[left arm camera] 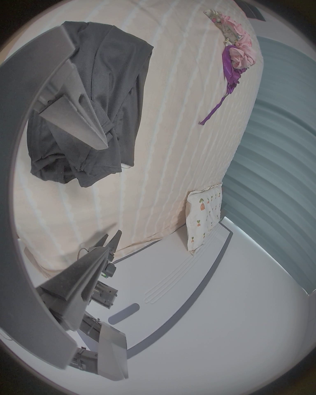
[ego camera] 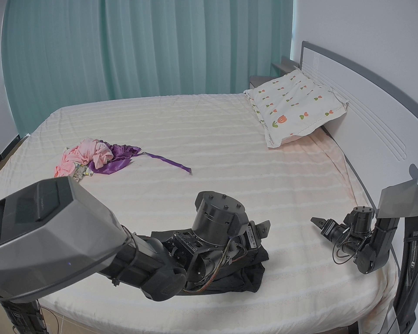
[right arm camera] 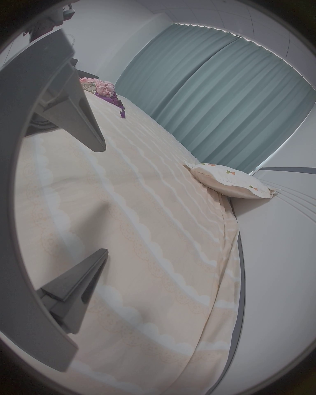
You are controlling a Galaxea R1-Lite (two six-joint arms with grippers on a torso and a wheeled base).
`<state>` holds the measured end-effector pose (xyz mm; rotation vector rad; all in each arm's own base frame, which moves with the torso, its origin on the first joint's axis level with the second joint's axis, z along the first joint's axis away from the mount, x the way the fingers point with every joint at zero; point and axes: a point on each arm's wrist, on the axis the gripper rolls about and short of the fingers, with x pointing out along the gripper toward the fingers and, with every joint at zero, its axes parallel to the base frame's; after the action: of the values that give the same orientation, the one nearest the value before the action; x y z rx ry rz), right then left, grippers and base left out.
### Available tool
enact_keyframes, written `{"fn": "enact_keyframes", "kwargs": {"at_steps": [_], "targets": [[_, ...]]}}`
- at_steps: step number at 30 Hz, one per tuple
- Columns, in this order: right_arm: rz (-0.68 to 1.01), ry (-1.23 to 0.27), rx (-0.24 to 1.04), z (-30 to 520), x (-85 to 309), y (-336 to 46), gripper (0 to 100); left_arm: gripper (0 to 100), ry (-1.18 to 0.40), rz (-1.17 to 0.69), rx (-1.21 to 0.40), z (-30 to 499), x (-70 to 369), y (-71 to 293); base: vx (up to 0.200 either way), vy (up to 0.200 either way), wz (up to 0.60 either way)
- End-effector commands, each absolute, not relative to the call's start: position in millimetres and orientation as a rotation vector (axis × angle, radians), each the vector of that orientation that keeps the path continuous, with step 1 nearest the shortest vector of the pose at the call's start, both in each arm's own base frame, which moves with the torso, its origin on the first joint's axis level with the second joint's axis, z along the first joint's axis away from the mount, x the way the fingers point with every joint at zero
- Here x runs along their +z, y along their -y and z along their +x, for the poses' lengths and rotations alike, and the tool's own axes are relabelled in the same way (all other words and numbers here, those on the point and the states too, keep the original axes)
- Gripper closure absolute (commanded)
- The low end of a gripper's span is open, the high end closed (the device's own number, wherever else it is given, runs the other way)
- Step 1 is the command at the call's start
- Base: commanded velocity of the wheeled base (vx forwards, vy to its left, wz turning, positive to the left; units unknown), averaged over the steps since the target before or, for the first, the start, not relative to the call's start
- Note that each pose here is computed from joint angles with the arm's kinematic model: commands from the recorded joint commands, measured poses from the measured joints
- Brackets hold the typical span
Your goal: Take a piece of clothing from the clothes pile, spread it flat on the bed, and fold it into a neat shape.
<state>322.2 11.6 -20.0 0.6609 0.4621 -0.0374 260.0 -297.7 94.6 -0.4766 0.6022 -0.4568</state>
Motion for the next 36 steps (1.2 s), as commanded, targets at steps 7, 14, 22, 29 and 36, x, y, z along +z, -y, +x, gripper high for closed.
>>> {"fn": "enact_keyframes", "kwargs": {"at_steps": [7, 14, 22, 29, 36], "targets": [[0.658, -0.466, -0.028, 321, -20, -15, 0, 0, -0.661, -0.499, -0.307, 252, 91, 228, 0.0, 0.0, 0.0], [0.654, -0.472, -0.022, 321, -21, -19, 0, 0, -0.762, -0.61, -0.163, 255, 66, 185, 0.0, 0.0, 0.0], [0.652, -0.467, -0.015, 320, -20, -21, 0, 0, -0.818, -0.683, -0.124, 246, 58, 168, -0.075, 0.0, 0.0], [0.645, -0.48, 0.003, 319, -22, -28, 0, 0, -0.81, -0.731, -0.065, 255, 56, 153, 0.0, 0.0, 0.0], [0.642, -0.481, 0.011, 319, -22, -32, 0, 0, -0.793, -0.751, -0.044, 260, 58, 146, 0.0, 0.029, 0.0]]}}
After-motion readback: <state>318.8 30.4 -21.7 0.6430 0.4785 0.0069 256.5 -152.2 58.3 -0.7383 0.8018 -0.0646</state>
